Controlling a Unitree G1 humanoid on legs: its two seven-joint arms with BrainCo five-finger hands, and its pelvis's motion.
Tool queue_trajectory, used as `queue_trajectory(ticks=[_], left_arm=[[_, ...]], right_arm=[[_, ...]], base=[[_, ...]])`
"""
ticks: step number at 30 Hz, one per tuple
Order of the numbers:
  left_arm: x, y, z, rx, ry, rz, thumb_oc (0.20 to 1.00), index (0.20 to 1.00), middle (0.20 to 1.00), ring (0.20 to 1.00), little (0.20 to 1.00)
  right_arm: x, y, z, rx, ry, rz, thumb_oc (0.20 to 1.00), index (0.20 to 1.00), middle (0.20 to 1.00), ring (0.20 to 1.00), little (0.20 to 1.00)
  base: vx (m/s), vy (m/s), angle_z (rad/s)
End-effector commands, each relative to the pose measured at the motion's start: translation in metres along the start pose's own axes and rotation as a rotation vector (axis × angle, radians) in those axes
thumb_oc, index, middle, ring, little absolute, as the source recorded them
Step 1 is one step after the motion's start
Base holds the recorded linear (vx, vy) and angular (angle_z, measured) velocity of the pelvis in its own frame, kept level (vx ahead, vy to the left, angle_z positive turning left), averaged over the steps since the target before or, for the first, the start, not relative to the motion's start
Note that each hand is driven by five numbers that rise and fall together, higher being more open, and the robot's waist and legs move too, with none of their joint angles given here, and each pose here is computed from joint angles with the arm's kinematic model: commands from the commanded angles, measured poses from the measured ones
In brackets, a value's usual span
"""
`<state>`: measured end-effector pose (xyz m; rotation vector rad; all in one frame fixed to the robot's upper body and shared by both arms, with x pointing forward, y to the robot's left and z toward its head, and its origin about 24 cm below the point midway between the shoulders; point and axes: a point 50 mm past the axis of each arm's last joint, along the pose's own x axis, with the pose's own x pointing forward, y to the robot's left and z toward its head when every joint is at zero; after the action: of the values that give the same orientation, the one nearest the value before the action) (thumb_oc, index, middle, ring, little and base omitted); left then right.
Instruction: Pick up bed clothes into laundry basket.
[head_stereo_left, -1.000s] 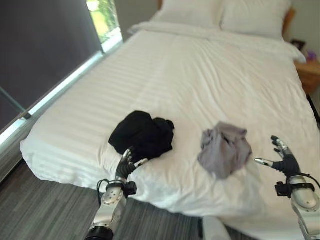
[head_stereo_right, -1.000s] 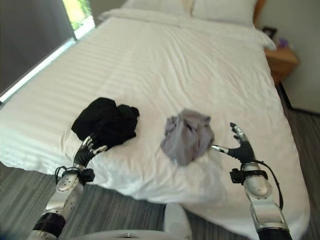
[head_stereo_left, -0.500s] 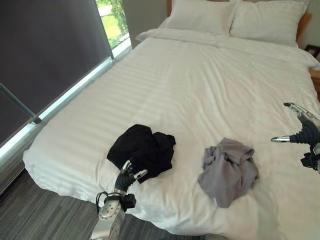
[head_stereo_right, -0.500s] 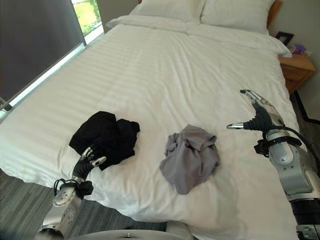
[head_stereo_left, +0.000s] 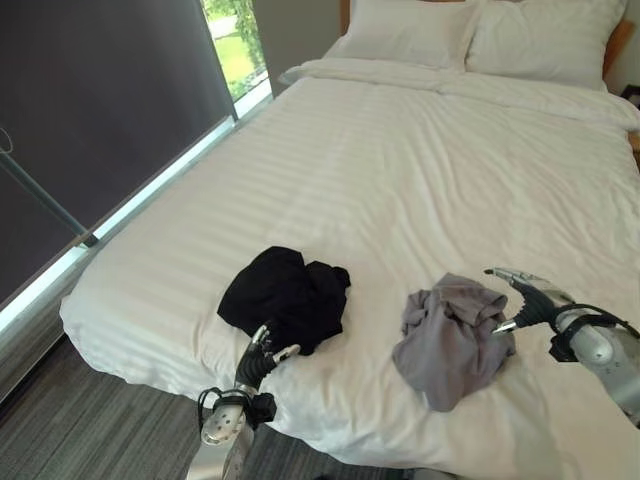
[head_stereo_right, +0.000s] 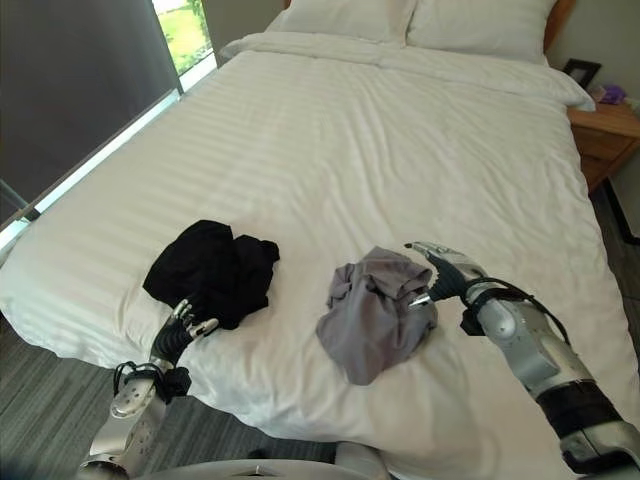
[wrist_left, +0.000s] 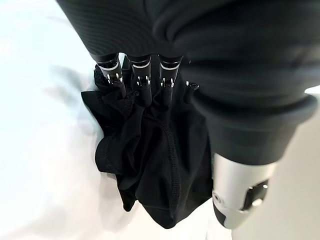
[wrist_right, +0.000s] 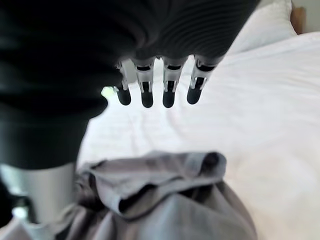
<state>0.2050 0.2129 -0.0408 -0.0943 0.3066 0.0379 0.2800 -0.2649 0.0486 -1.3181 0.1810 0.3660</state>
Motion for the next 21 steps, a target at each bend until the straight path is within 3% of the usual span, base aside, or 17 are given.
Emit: queue_trajectory(ticks=[1,5,7,10,12,14,19,20,21], left_arm=[[0.009,0.003,0.026,0.010,-0.113,-0.010,1.000,1.000,1.000,1.000,1.000],[0.012,0.004,0.032,-0.006,-0.141,0.005,1.000,1.000,1.000,1.000,1.000],[0.012,0.004,0.034,-0.009,-0.149,0.003,1.000,1.000,1.000,1.000,1.000],[0.012,0.005,0.036,-0.011,-0.157,0.003,1.000,1.000,1.000,1.000,1.000],[0.012,0.006,0.035,-0.011,-0.152,0.006,1.000,1.000,1.000,1.000,1.000],[0.010,0.007,0.030,-0.014,-0.134,0.024,1.000,1.000,1.000,1.000,1.000],[0.008,0.009,0.026,-0.010,-0.126,0.049,1.000,1.000,1.000,1.000,1.000],[0.008,0.011,0.027,-0.006,-0.132,0.069,1.000,1.000,1.000,1.000,1.000],[0.007,0.013,0.027,-0.007,-0.133,0.083,1.000,1.000,1.000,1.000,1.000]], right_arm=[[0.030,-0.013,0.022,-0.062,-0.029,-0.093,1.000,1.000,1.000,1.000,1.000],[0.054,0.018,0.027,-0.220,0.024,0.037,1.000,1.000,1.000,1.000,1.000],[0.058,0.029,0.025,-0.235,0.051,0.083,1.000,1.000,1.000,1.000,1.000],[0.054,0.075,0.016,-0.280,0.127,0.250,1.000,1.000,1.000,1.000,1.000],[0.052,0.082,0.017,-0.286,0.130,0.268,1.000,1.000,1.000,1.000,1.000],[0.045,0.099,0.022,-0.280,0.102,0.317,0.200,0.200,0.200,0.200,0.200],[0.038,0.100,0.021,-0.049,0.124,0.264,0.200,0.200,0.200,0.200,0.200],[0.035,0.081,0.014,0.277,0.170,0.100,0.200,0.200,0.200,0.200,0.200],[0.035,0.070,0.014,0.397,0.162,0.026,0.200,0.200,0.200,0.200,0.200]], base=[[-0.08,-0.040,0.13],[-0.07,-0.045,0.21],[-0.05,-0.027,0.24],[-0.04,-0.024,0.18],[0.00,-0.008,0.22],[0.03,0.003,0.22],[0.03,0.011,0.05],[0.04,0.025,0.02],[0.04,0.026,0.02]])
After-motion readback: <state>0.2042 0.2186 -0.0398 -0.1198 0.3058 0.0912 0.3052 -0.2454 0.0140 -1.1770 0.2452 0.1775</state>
